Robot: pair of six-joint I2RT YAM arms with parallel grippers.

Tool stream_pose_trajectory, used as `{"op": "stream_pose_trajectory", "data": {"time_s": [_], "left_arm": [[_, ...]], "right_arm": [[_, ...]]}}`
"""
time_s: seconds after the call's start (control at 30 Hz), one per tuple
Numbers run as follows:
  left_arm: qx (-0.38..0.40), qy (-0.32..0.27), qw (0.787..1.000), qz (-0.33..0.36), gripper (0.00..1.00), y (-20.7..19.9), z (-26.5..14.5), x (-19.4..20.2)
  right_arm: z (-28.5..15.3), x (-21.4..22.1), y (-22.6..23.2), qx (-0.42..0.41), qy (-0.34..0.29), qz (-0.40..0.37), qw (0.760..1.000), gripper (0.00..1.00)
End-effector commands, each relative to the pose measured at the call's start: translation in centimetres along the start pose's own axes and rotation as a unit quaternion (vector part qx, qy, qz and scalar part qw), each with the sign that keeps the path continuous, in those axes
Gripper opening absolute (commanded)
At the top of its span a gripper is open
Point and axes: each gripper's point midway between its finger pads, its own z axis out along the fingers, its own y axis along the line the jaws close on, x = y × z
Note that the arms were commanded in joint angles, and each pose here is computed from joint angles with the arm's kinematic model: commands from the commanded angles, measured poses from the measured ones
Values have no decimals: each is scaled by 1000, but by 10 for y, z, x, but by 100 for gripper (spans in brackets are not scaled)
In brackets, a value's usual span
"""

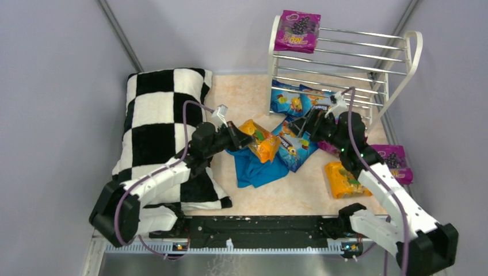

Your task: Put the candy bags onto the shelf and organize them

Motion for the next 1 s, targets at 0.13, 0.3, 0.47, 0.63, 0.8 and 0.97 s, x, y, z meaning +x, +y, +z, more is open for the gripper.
{"op": "stream_pose_trajectory", "data": {"time_s": [0.13,0.3,0.47,0.63,0.8,0.97], "left_arm": [[48,-87,988,120,0,-55,-40,-57],[122,-102,976,147,0,-91,-50,-66],[193,-120,961,160,0,-122,-60,-72],[248,-138,947,153,0,-146,-69,-78],[287,-129,941,125,0,-156,-63,-78],[304,-107,941,105,0,-153,-54,-69]], "right_arm": [[3,27,65,-284,152,152,934,99],[16,50,52,-261,176,247,916,99],[18,69,40,-240,183,302,904,99],[12,68,37,-246,156,371,882,99],[5,53,50,-286,126,417,853,99],[-9,25,66,-358,82,448,815,99]]}}
